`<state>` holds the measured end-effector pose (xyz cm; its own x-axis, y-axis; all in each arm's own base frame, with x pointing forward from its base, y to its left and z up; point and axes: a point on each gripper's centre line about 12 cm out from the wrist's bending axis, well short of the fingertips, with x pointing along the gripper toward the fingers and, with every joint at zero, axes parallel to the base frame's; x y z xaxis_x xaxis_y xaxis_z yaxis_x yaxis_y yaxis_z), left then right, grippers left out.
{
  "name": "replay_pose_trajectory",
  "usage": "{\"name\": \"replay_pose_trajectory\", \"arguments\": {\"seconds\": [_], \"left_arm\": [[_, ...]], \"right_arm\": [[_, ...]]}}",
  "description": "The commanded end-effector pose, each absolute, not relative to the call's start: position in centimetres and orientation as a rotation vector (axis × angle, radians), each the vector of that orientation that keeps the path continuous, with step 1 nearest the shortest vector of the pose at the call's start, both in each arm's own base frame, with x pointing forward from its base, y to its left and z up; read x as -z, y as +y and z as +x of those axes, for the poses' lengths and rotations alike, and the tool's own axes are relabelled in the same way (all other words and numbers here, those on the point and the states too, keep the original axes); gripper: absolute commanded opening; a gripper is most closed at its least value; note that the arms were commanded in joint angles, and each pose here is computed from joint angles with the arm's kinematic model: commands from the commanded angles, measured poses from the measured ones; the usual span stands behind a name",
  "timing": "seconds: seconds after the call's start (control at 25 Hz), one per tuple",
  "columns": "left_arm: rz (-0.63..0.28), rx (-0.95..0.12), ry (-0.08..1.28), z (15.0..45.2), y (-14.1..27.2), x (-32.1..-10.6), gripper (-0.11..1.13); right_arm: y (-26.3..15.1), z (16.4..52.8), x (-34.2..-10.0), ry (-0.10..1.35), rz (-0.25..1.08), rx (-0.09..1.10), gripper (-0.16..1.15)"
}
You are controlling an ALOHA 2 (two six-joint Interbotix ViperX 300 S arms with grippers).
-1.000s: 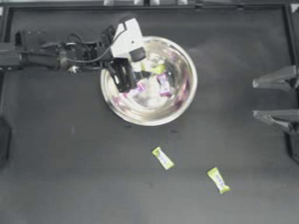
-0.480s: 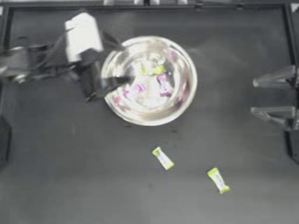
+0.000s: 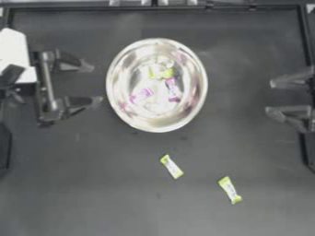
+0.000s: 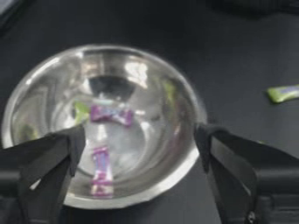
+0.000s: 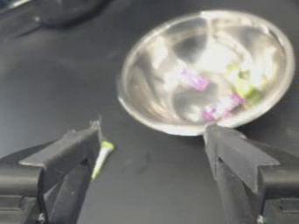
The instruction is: Put candies in bowl
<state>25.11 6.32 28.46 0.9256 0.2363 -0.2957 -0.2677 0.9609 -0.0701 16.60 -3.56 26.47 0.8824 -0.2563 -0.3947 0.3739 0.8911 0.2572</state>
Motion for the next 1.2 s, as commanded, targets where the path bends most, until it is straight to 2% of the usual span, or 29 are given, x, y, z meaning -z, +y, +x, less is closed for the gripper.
{"name": "replay_pose_trajectory", "arguments": {"seconds": [0.04, 0.24, 0.4, 0.48, 0.6, 0.72, 0.96, 1.08, 1.2], "left_arm": [[-0.107, -0.235, 0.226, 24.0, 5.5, -29.2, 1.03], [-0.114, -0.232, 0.222, 23.1, 5.2, -28.6, 1.03], [-0.111, -0.229, 0.203, 22.5, 5.1, -28.5, 1.03], [-0.110, -0.228, 0.192, 22.2, 5.0, -28.5, 1.03], [-0.108, -0.226, 0.189, 21.7, 4.8, -28.2, 1.03], [-0.107, -0.228, 0.185, 21.2, 4.8, -28.0, 1.03], [-0.106, -0.227, 0.172, 20.8, 4.7, -28.0, 1.03], [-0.106, -0.227, 0.175, 20.8, 4.7, -27.9, 1.03], [-0.106, -0.227, 0.175, 20.7, 4.7, -27.8, 1.03]], "right_arm": [[-3.4, 17.0, -28.0, 0.439, 0.356, 0.366, 0.99], [-2.7, 17.5, -29.5, 0.574, 0.449, 0.389, 0.97], [-1.1, 18.6, -29.5, 0.777, 0.545, 0.404, 0.93], [-0.9, 19.3, -29.2, 0.842, 0.607, 0.473, 0.88], [-0.1, 20.2, -29.3, 0.845, 0.699, 0.531, 0.83], [1.3, 21.0, -29.0, 0.876, 0.734, 0.565, 0.83], [3.9, 22.7, -27.6, 0.959, 0.724, 0.657, 0.83], [5.1, 23.6, -27.4, 0.959, 0.728, 0.662, 0.85], [6.4, 24.6, -26.3, 0.992, 0.749, 0.665, 0.94]]}}
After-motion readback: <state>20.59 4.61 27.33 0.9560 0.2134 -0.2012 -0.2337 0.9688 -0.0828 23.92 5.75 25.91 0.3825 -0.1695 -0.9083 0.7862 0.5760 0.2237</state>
